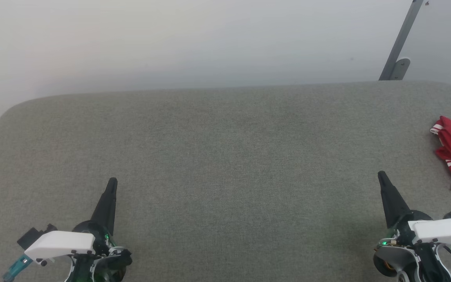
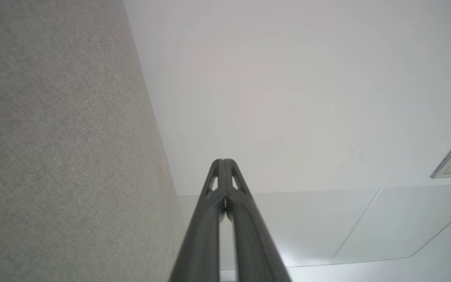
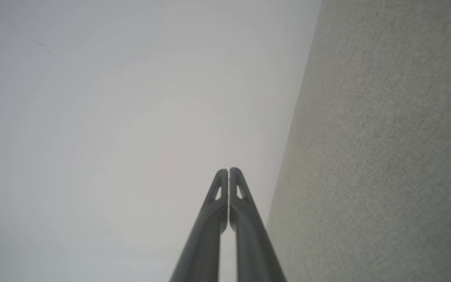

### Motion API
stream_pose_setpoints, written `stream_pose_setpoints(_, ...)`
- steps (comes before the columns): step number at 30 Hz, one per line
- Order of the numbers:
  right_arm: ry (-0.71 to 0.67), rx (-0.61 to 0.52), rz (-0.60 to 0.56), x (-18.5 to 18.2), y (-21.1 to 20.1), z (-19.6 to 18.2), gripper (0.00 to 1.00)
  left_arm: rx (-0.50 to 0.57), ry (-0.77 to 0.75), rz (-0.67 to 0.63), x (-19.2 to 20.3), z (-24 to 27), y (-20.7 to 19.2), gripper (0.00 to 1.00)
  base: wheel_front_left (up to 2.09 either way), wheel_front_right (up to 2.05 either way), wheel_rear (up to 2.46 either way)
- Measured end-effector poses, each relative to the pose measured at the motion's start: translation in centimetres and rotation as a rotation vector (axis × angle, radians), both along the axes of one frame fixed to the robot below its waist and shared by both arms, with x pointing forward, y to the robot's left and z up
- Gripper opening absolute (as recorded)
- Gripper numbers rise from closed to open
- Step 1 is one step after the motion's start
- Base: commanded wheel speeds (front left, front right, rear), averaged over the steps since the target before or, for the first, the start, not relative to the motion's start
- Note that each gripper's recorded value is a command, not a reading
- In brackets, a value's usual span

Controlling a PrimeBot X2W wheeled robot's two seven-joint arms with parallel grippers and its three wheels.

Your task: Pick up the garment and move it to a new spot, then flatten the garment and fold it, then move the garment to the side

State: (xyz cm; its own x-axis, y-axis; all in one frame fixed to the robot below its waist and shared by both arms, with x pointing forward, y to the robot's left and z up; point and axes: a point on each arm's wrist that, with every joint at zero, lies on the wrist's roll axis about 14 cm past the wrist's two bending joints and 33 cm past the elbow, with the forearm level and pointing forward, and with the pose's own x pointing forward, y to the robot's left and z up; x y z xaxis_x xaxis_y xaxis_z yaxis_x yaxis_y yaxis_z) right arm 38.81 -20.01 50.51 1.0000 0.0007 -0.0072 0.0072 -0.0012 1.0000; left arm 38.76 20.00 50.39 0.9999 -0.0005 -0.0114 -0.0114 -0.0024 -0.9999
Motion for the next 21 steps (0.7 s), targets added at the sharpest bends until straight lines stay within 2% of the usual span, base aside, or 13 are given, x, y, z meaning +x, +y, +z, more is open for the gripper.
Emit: stream_pose_setpoints(21,0.000,0.000,0.000,0.00,0.00,0.01,0.00,0.000,0.000,0.000,0.00,0.00,0.00,0.00,0.00,0.00,0.00)
